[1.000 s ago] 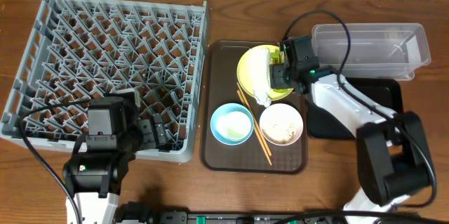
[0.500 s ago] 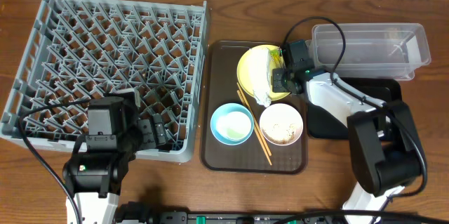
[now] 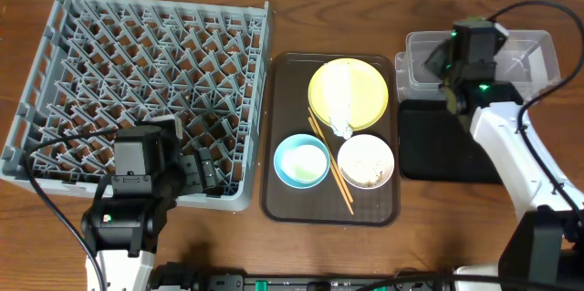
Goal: Sort waste into correct bins and load items into the dishwasher
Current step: 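Release the wrapper into the clear container and return right gripper to plate, then grasp the white plastic wrapper with right gripper and drop it in container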
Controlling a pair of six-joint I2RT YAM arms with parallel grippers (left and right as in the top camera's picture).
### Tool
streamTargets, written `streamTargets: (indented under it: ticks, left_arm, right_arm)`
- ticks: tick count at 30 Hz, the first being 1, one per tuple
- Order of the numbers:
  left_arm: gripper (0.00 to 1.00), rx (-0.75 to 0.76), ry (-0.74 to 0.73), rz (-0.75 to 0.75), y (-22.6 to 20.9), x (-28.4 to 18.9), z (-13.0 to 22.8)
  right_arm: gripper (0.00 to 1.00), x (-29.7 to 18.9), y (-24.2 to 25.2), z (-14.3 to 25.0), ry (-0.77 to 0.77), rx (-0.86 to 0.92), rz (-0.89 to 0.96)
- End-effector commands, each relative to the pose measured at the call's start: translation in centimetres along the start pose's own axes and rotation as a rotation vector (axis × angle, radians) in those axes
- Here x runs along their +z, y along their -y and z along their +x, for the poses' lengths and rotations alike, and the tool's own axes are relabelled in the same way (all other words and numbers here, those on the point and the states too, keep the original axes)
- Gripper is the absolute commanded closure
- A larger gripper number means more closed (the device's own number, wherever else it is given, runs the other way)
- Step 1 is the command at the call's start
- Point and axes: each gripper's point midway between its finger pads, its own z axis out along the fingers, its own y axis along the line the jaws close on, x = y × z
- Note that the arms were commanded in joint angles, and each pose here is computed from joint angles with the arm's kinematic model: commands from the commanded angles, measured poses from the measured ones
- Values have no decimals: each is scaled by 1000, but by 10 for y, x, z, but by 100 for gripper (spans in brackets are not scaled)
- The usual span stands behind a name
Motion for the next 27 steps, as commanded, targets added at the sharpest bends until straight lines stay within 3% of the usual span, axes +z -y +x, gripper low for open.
streamTargets:
  ticks: [1, 4, 9, 15, 22, 24, 27]
  left_arm:
    - [9, -1, 20, 13, 3, -5, -7]
    - [9, -1, 20, 13, 3, -5, -7]
    - [9, -1, 20, 13, 3, -5, -7]
    - [9, -1, 20, 13, 3, -5, -7]
    - [9, -1, 19, 13, 3, -5, -6]
    - [9, -1, 19, 13, 3, -5, -6]
    - [9, -1, 20, 13, 3, -5, -7]
  right_arm:
    - [31, 0, -31, -4, -34, -77, -187]
    - [36, -13, -68, 15, -107, -219, -391]
    - [33, -35, -100, 81, -239, -478, -503]
    - [30, -27, -97, 161, -331, -690, -355]
    - [30, 3, -92, 237, -458, -740, -329]
    - [33, 10, -87, 248, -480, -732, -309]
    - [49, 19, -78, 261, -510, -714, -276]
